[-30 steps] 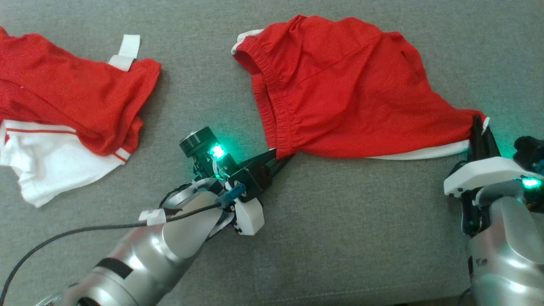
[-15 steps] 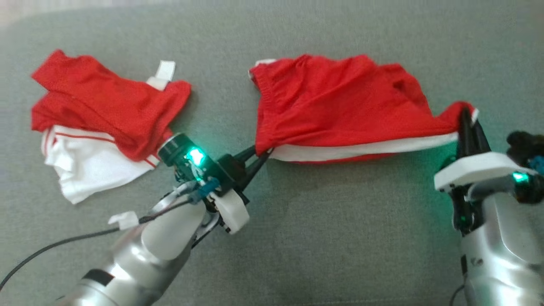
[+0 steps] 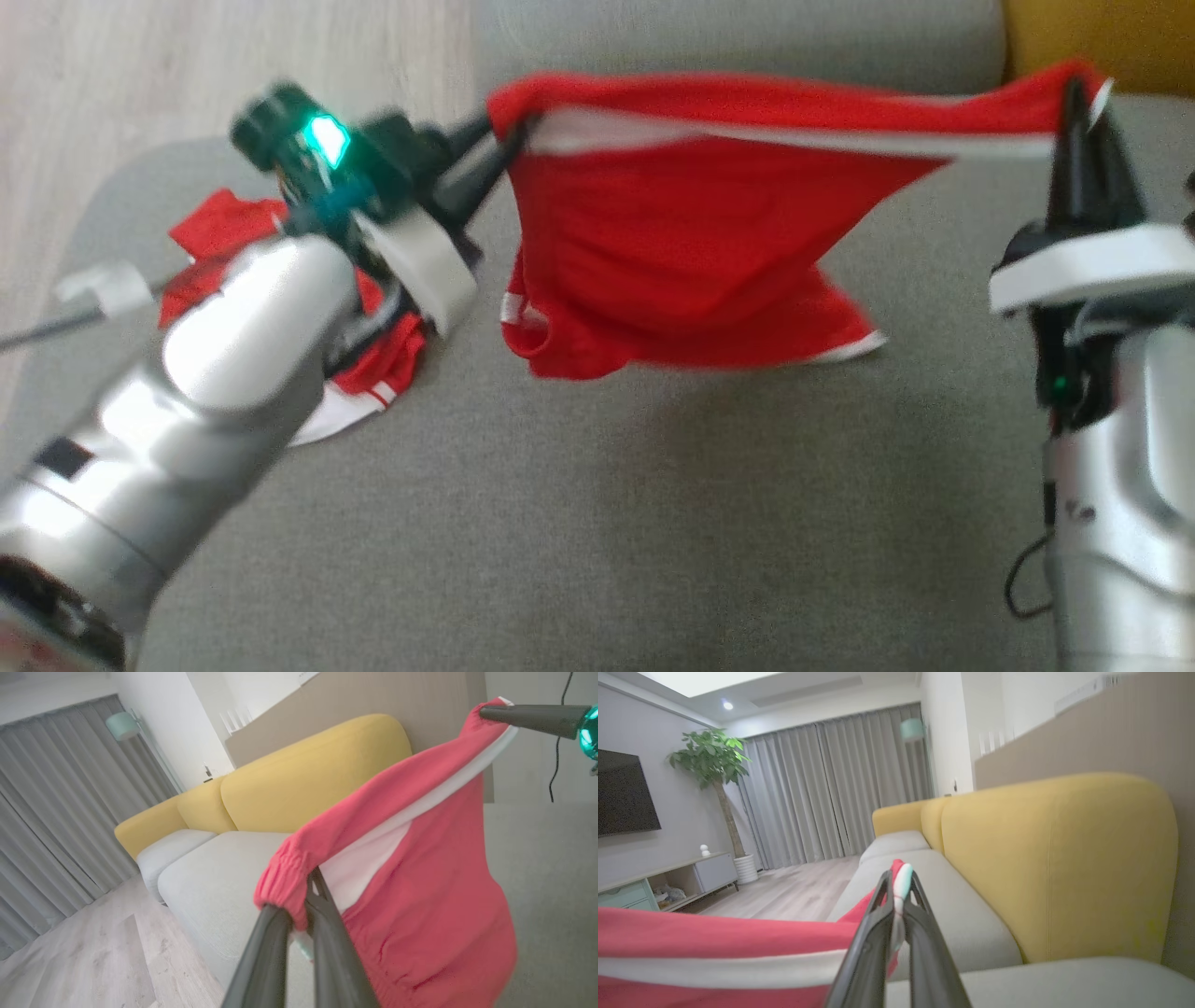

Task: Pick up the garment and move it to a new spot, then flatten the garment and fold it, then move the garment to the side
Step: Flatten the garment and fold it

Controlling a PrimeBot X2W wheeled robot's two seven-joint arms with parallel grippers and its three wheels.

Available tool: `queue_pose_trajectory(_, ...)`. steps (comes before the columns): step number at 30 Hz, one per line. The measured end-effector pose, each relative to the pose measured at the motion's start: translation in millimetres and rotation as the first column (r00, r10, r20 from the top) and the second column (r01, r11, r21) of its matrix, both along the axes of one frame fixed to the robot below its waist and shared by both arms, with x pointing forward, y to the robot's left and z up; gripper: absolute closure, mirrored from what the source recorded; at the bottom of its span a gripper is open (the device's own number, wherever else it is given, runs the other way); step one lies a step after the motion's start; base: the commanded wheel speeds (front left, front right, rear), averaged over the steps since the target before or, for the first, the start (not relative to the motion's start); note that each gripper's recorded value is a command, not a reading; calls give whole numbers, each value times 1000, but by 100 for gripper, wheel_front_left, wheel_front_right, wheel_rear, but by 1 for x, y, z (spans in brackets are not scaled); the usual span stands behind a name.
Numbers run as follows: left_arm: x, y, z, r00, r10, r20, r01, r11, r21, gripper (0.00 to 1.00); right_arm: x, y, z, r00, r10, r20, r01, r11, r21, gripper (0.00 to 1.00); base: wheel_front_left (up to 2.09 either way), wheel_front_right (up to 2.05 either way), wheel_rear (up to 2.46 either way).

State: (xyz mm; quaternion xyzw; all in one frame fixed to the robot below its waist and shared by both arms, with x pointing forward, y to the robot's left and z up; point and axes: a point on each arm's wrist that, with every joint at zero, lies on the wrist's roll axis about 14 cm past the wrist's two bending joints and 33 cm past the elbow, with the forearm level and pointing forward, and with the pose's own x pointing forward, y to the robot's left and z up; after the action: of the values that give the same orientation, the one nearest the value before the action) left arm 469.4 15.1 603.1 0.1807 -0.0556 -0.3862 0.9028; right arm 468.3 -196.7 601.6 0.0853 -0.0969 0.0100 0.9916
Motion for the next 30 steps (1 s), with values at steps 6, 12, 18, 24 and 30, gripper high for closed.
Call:
queue_pose_trajectory(6, -12, 4, 56, 999, 8, 45, -5, 998, -69, 100, -13, 5, 68, 987, 4, 161, 7, 998, -64, 100, 0, 0, 0)
queue_pose_trajectory(12, -26, 6, 70, 1000, 0, 23, 3, 994, -112, 100, -24, 7, 60, 993, 3, 117, 10, 994, -109, 100, 0, 0, 0)
queue_pose_trajectory(18, -36, 0, 44, 996, -25, -85, 15, 992, -122, 100, -32, -3, -2, 996, -22, -85, 12, 993, -113, 100, 0, 0, 0)
queue_pose_trajectory(24, -23, 2, 22, 984, -14, -180, -12, 990, -142, 100, -17, -3, -10, 990, -21, -140, 4, 993, -117, 100, 0, 0, 0)
queue_pose_trajectory(30, 39, 7, 17, 970, 37, -241, -84, 979, -187, 100, 47, 5, 3, 988, 10, -154, -26, 995, -99, 100, 0, 0, 0)
